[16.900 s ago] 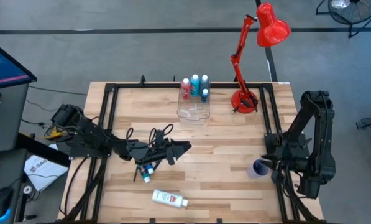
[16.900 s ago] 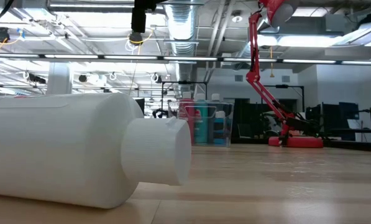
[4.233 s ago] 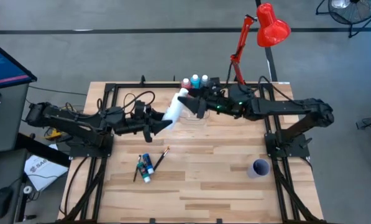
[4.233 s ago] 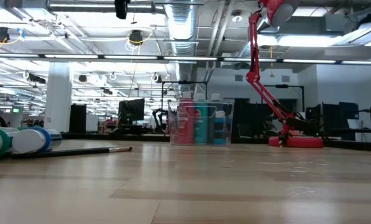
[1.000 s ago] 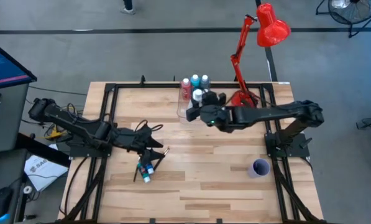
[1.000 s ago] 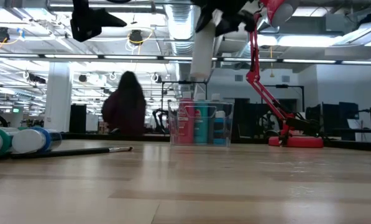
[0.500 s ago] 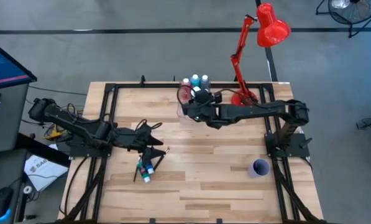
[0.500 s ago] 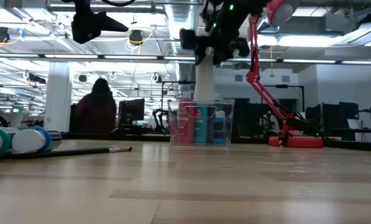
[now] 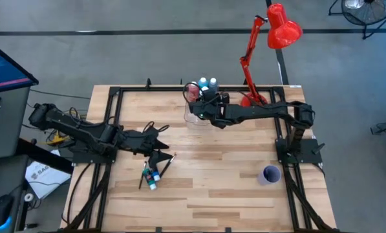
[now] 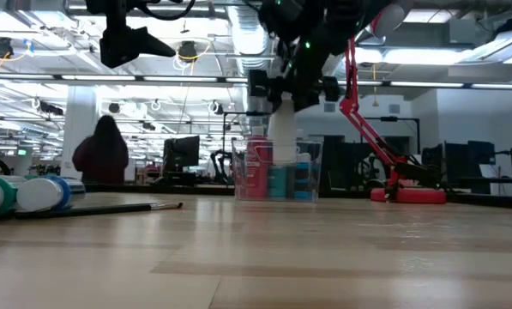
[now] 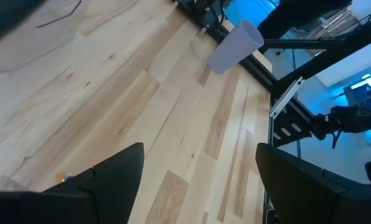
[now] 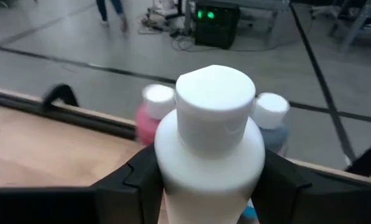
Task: Pick & Place Paint Supplies
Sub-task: Put the white paint bottle into the transparent bin
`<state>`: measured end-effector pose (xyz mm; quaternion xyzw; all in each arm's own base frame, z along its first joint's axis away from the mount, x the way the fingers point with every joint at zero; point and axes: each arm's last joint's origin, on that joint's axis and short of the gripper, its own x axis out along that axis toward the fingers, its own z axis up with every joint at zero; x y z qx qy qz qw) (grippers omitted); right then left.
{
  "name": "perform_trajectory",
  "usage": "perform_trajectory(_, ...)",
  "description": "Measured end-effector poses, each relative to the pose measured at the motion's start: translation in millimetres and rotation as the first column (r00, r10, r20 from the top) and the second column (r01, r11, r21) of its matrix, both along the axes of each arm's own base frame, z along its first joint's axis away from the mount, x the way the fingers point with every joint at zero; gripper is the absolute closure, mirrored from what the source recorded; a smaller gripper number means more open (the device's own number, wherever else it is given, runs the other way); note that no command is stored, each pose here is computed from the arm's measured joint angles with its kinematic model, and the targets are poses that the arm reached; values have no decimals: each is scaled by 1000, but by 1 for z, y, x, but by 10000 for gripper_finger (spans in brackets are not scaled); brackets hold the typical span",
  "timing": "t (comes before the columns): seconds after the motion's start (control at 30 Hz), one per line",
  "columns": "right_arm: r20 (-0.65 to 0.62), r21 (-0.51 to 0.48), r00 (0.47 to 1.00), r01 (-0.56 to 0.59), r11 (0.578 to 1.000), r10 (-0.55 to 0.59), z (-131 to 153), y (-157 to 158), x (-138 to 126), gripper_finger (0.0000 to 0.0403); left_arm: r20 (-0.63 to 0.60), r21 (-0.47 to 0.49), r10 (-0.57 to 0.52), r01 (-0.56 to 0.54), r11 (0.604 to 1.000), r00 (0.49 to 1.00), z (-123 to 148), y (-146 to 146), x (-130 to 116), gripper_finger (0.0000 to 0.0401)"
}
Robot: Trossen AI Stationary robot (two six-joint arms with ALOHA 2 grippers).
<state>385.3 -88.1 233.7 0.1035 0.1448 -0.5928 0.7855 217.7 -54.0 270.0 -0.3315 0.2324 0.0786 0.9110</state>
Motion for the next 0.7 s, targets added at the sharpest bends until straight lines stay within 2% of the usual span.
perform_trajectory(0.1,26,-4,1000,9,1000,-9,-8,-5,3,229,-4,3,5,-5,1000,1000,0,2,0,96)
perform_trajectory(0.17,-13,-2,1000,10,1000,-10,-15,-5,2,227,-7,2,3,-3,1000,1000,-1,1,0,96)
perform_trajectory(0.33,20,-5,1000,13,1000,-13,-23,-7,9,220,-32,2,-10,10,1000,999,-3,1,-1,96)
perform_trajectory(0.4,-23,-1,1000,20,1000,-20,-31,-9,9,225,-41,5,-10,10,1000,999,-3,1,-2,96)
perform_trajectory(0.47,-8,1,1000,30,1000,-30,-38,-12,12,229,-54,7,-11,11,1000,998,-4,2,-2,96)
perform_trajectory(0.7,40,17,996,81,997,-82,-38,-23,8,218,-63,-7,-26,26,1000,998,-5,2,-2,96)
